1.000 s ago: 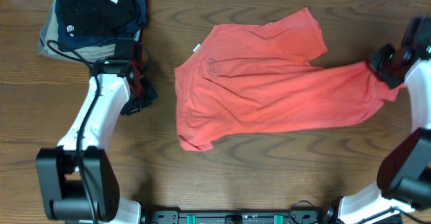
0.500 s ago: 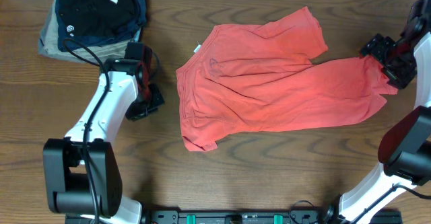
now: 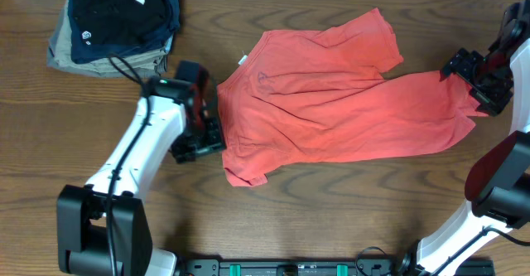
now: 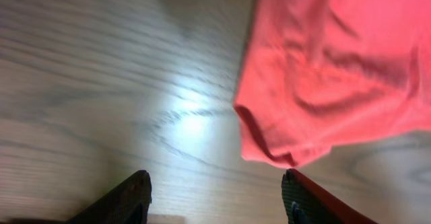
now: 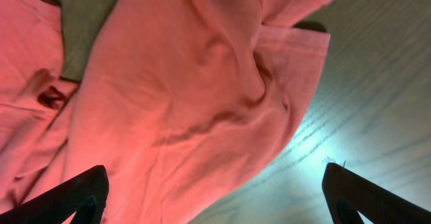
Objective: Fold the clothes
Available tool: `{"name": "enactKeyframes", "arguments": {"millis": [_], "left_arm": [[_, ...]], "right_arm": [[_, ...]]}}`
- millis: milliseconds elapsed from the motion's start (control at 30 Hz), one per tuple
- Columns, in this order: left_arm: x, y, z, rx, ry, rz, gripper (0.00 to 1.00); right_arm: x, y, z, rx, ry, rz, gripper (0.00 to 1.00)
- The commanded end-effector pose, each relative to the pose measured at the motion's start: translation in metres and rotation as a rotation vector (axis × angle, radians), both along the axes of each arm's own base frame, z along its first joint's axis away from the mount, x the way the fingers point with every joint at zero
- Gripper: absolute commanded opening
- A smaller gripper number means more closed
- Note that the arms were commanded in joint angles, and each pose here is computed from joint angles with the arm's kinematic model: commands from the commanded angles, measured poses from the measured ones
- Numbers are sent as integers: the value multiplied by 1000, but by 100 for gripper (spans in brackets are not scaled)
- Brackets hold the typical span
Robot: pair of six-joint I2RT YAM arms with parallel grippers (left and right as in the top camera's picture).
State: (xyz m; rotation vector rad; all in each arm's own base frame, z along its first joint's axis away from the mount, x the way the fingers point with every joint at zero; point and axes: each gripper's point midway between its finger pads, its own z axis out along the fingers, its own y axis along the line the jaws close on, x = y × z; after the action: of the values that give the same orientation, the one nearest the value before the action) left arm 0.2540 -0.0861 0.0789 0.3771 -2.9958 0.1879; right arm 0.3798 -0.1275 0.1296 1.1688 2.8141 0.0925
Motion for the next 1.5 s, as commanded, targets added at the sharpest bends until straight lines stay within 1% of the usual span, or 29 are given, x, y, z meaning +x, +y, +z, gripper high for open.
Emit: {"name": "enactKeyframes", "arguments": {"millis": [0, 67, 100, 433, 800, 1000, 1233, 1333, 1467], "left_arm": [[-16, -13, -10, -17, 48, -6, 64], [-18, -17, -18, -19, 41, -25, 72], [-19, -19, -25, -21, 32, -31, 74], [-2, -21, -60, -47, -84, -30, 75], [-6, -23, -69, -50, -90, -37, 72], [-11, -25, -73, -45, -76, 5, 70], [-10, -26, -75, -47, -82, 4, 66], [-11, -28, -75, -63, -78, 4, 62], [-13, -31, -80, -81, -79, 10, 62]], "right_arm": [[0, 1, 6, -10, -1, 19, 99], [-5, 3, 5, -4, 18, 20, 99], [-7, 4, 5, 0, 29, 27, 99], [-30, 12, -5, 35, 124, 28, 99], [-46, 18, -14, 61, 192, 33, 99], [-51, 20, -18, 67, 210, 33, 99], [-54, 21, -17, 73, 224, 33, 99], [-55, 21, -17, 74, 228, 33, 99], [-56, 22, -17, 75, 231, 33, 99]]}}
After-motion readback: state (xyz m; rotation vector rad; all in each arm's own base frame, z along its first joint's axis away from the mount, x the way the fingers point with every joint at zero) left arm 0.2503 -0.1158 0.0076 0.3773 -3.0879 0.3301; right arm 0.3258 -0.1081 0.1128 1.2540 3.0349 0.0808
